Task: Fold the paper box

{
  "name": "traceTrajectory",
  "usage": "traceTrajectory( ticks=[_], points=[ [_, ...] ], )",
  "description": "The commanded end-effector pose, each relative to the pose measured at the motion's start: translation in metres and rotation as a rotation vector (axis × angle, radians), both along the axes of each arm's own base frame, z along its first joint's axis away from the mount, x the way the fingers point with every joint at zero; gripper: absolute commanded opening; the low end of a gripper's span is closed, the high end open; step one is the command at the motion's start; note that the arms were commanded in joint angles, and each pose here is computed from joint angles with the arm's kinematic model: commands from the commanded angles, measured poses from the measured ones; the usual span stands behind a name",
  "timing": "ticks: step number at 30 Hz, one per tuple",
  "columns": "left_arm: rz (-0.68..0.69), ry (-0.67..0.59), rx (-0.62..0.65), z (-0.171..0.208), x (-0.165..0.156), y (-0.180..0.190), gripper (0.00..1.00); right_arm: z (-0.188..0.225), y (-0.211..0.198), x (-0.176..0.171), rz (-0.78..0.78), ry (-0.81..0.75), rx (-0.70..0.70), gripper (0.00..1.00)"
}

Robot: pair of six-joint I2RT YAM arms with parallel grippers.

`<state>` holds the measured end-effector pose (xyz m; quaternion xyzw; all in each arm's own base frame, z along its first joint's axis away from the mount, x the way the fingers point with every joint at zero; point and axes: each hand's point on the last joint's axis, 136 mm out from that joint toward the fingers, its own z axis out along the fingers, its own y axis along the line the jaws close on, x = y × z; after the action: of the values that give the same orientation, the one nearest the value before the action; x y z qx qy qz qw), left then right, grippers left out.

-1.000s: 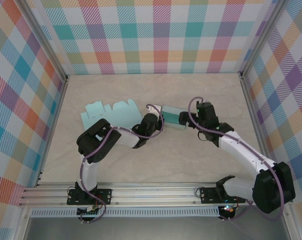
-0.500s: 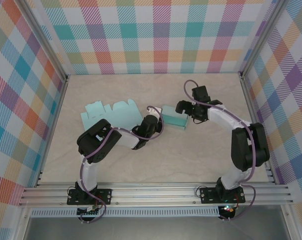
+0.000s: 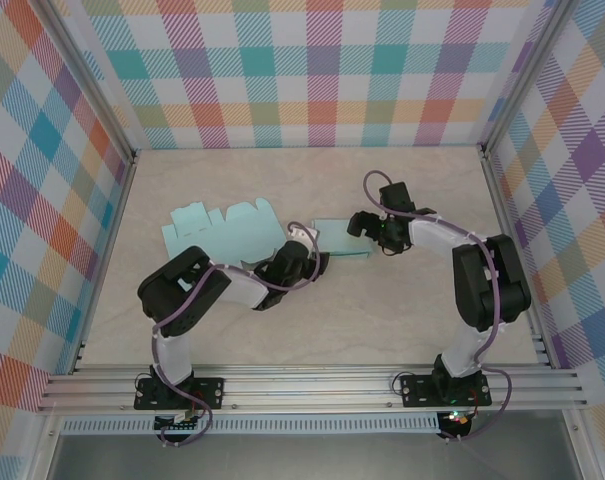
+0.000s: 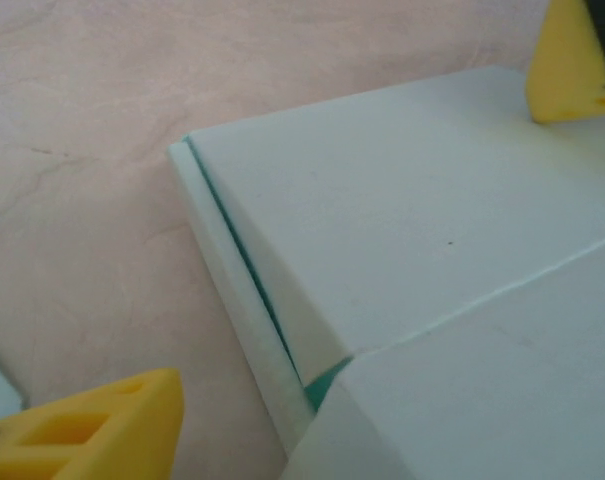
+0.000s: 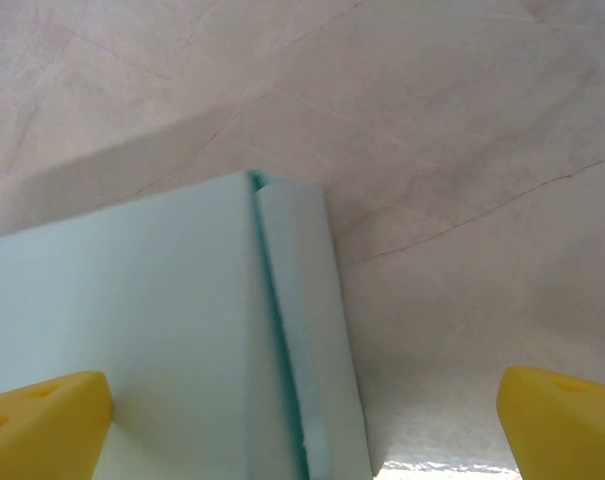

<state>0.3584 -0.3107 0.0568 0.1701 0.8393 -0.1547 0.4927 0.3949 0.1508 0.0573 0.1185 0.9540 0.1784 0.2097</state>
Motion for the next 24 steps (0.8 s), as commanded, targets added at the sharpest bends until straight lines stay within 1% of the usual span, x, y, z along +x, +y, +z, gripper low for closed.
traceTrajectory(
  ticks=[1,5,7,10,13,15,19,21,24],
  points=[
    [-0.040,0.097,0.062,-0.020,-0.036,0.010,0.66,-0.018,-0.004,-0.004,-0.009,0.032,-0.015,0.98],
    [-0.056,0.118,0.070,-0.016,-0.061,0.017,0.71,-0.023,-0.004,-0.005,-0.005,0.033,-0.020,0.97],
    [-0.062,0.137,0.072,-0.016,-0.073,0.020,0.75,-0.024,-0.003,-0.005,0.001,0.031,-0.017,0.96],
    [-0.059,0.167,0.061,-0.016,-0.084,0.024,0.81,-0.027,0.000,-0.006,0.010,0.027,0.001,0.95],
    [-0.057,0.174,0.028,-0.009,-0.093,0.028,0.82,-0.030,0.000,-0.010,0.019,0.023,0.009,0.95],
    [-0.057,0.173,0.003,0.000,-0.099,0.030,0.82,-0.031,0.002,-0.012,0.035,0.017,0.017,0.94],
    [-0.037,0.164,-0.069,0.037,-0.108,0.039,0.80,-0.029,0.006,-0.015,0.070,0.004,0.038,0.94],
    [0.019,0.142,-0.105,0.059,-0.106,0.050,0.79,-0.025,0.010,-0.016,0.087,-0.006,0.052,0.93],
    [0.146,0.114,-0.125,0.088,-0.097,0.073,0.75,-0.016,0.014,-0.017,0.111,-0.020,0.068,0.92]
  ],
)
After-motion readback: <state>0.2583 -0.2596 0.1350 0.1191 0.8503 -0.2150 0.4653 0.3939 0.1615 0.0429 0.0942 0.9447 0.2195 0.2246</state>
